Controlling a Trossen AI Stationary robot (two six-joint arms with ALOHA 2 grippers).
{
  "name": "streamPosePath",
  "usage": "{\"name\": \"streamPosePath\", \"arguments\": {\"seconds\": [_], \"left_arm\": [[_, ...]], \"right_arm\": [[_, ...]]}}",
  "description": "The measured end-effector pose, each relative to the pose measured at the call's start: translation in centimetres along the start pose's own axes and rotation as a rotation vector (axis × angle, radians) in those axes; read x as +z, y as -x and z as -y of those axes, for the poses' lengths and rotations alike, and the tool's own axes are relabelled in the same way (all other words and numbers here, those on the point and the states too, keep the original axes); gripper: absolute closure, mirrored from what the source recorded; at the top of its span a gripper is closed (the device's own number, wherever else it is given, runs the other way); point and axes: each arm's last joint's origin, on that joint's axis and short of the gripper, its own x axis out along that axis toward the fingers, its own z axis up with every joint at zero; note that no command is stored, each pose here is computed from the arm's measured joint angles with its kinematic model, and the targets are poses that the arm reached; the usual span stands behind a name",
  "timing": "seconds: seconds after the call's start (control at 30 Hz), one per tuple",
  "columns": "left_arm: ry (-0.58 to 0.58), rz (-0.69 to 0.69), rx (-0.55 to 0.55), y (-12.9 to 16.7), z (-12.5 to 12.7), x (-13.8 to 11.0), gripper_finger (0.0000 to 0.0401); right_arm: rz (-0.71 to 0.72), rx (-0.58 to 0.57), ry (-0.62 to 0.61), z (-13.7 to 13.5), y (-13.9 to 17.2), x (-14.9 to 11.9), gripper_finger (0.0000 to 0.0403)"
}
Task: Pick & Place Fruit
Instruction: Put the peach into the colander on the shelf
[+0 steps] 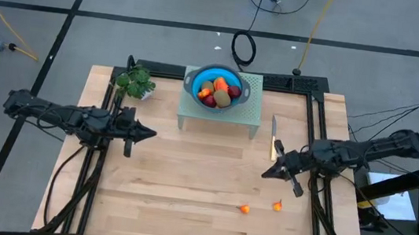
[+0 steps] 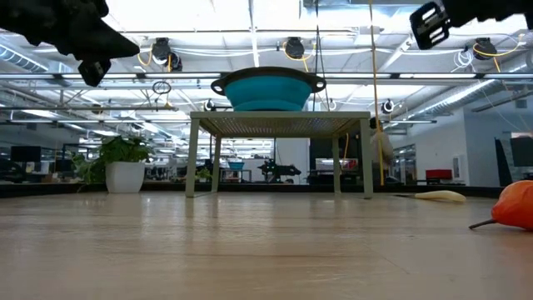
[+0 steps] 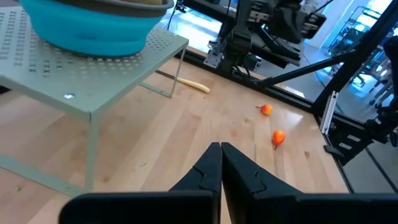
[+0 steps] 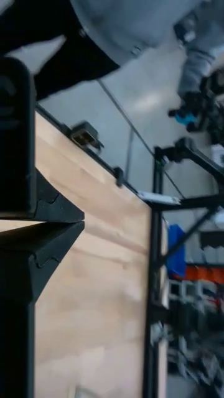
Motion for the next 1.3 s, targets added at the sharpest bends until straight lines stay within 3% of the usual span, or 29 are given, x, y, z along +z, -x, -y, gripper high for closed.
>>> {"name": "streamPosePath", "arguments": {"seconds": [0.3,0.77,1.1,1.3], "left_arm": [[-0.034,0.022,-0.009,0.5,-0.4,-0.6,0.0393],[-0.054,0.029,-0.008,0.6,-0.5,-0.6,0.0398],[-0.053,0.029,-0.008,0.6,-0.5,-0.6,0.0399],[-0.052,0.029,-0.007,0.6,-0.5,-0.6,0.0391]], "right_arm": [[-0.241,0.121,0.003,-2.6,-2.7,2.0,0.0403],[-0.628,0.199,0.050,-6.5,-6.4,3.5,0.0403],[-0.782,0.237,0.083,-8.3,-7.2,3.2,0.0403],[-0.841,0.222,0.034,-8.9,-7.5,2.4,0.0403]]}}
